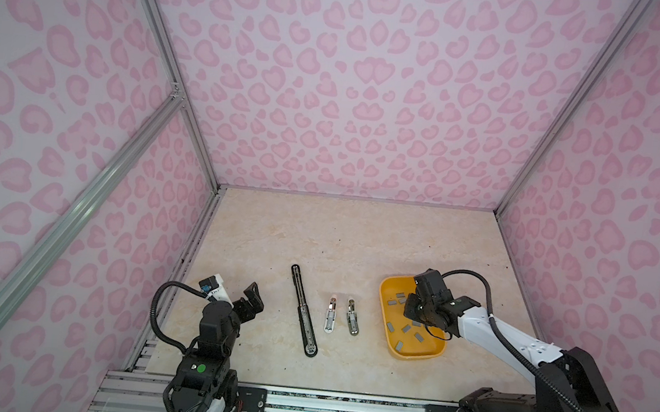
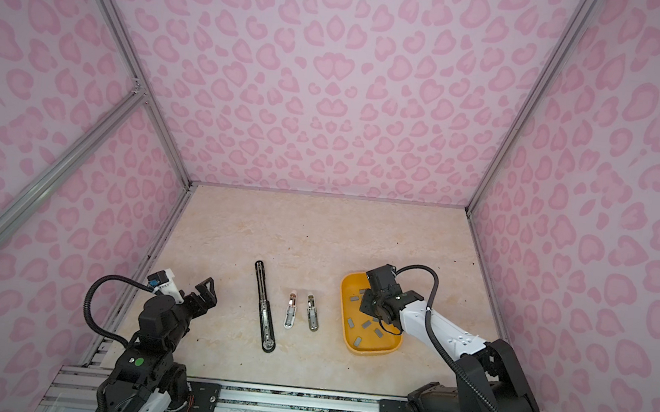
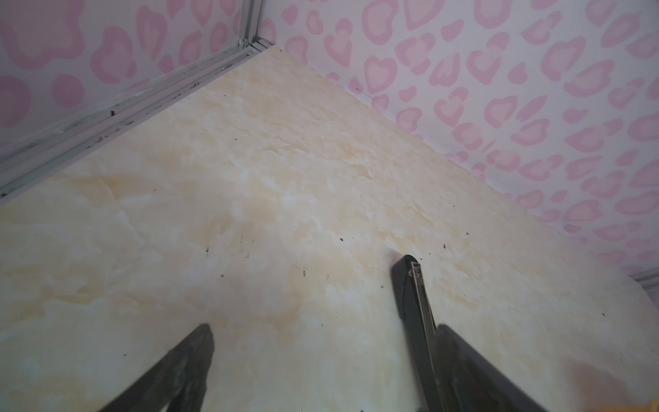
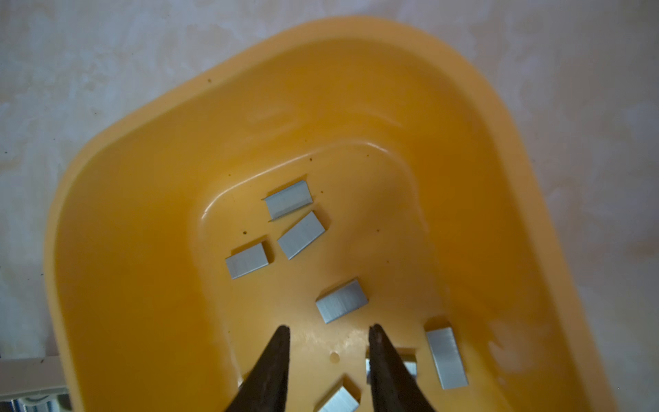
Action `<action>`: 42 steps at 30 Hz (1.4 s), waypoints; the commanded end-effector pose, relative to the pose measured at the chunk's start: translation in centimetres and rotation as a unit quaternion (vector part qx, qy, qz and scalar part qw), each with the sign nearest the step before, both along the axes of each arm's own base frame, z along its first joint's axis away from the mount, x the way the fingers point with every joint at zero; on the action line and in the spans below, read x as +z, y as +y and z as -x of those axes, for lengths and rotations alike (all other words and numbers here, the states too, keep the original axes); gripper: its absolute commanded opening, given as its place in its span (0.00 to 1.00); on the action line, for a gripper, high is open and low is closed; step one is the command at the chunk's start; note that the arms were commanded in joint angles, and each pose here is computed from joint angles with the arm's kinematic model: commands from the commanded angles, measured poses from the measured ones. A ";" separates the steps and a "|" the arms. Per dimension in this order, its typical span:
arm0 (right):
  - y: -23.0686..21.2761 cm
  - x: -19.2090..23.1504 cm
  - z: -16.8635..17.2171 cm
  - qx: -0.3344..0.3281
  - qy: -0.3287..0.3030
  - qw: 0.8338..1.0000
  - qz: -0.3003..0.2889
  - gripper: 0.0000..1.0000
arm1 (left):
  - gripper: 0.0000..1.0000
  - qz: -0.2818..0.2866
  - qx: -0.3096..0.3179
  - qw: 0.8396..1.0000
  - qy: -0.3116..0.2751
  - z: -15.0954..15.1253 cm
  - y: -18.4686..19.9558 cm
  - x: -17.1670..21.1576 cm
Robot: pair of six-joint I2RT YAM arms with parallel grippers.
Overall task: Load the staples into the stapler
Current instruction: 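Lower the right gripper onto a staple strip in the yellow tray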
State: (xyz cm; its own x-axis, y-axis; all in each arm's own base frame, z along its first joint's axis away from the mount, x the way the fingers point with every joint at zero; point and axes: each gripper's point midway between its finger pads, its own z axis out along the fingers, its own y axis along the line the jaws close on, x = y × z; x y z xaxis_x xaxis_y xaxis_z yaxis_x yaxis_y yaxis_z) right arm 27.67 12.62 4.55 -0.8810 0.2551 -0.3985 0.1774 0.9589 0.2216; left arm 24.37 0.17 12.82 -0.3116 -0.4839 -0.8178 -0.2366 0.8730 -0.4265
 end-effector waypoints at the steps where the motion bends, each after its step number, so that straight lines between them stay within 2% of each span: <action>1: 0.2 -0.7 -0.3 -0.009 0.007 1.000 -0.007 0.38 | 0.97 0.001 -0.039 0.999 -0.024 -1.0 -1.4 1.4; 8: 0.0 -1.5 -0.6 -0.017 0.006 1.000 -0.013 0.39 | 0.97 -0.001 -0.036 0.999 0.002 -1.6 -1.3 0.7; 22: 0.6 -2.3 -1.4 -0.010 0.015 1.000 -0.014 0.38 | 0.98 -0.002 -0.025 1.000 -0.002 -1.3 -0.9 0.8; 42: 1.3 -2.2 -1.7 0.025 0.007 0.997 0.069 0.35 | 0.98 -0.001 -0.025 1.000 -0.003 -1.3 -1.0 0.9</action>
